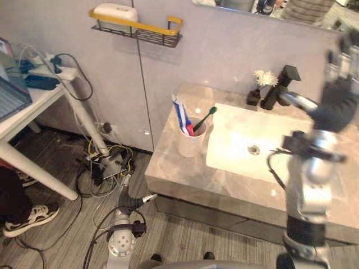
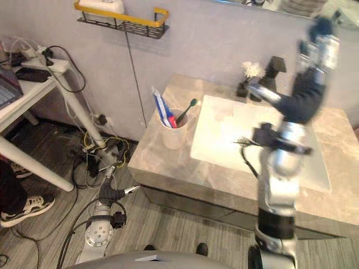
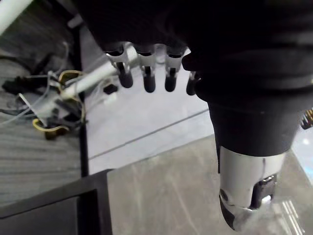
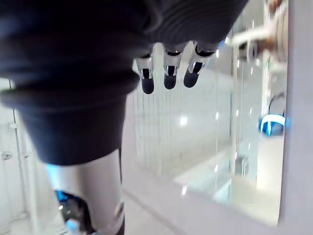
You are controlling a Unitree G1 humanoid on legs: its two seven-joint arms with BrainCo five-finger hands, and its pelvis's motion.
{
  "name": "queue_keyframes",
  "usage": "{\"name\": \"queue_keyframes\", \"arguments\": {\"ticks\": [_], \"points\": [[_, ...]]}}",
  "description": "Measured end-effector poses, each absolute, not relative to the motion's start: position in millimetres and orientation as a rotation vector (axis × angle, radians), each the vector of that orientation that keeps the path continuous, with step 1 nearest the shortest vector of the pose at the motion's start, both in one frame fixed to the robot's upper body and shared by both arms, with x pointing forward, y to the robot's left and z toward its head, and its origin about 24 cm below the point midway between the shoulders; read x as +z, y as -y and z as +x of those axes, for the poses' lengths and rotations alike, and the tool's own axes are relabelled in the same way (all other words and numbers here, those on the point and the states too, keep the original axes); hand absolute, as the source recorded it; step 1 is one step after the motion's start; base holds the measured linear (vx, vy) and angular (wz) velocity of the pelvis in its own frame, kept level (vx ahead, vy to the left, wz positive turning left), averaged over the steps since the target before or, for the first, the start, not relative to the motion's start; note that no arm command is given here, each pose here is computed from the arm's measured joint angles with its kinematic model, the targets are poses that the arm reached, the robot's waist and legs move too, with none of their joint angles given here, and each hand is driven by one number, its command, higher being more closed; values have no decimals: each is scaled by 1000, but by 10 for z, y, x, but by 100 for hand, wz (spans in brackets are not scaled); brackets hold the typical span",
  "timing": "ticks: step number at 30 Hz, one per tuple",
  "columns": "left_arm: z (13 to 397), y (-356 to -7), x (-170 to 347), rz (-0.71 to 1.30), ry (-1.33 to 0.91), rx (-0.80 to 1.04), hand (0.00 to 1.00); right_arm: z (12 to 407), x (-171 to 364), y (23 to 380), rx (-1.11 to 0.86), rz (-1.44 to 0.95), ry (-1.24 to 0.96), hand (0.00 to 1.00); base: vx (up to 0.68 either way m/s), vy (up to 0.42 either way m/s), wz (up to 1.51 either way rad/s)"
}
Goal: Organize washtable
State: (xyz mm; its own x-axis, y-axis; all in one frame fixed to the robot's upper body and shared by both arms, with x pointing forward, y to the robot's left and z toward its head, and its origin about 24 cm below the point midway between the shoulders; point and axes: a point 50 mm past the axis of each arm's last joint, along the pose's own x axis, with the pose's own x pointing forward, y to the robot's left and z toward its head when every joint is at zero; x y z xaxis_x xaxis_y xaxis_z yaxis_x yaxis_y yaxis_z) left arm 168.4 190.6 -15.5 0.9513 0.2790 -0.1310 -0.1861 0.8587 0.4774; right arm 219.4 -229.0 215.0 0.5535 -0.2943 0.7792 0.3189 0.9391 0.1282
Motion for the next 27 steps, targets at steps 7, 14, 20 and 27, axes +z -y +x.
{"name": "queue_keyframes", "arguments": {"ticks": [7, 14, 20, 27], "points": [[1582, -2097, -263, 456, -277, 360, 0, 1413, 1606, 2955, -853, -127, 706, 0, 21, 1, -24], [1528, -2146, -302, 439, -307, 403, 0, 972, 856, 3077, -1081, -255, 189, 0, -1, -3, -24], [1410, -2208, -273, 437, -318, 491, 0, 805, 79, 2860, -1065, -207, -236, 0, 14, -8, -29], [1450, -2233, -114, 416, -265, 556, 0, 789, -737, 2221, -722, -20, -601, 0, 22, -10, -1]]}}
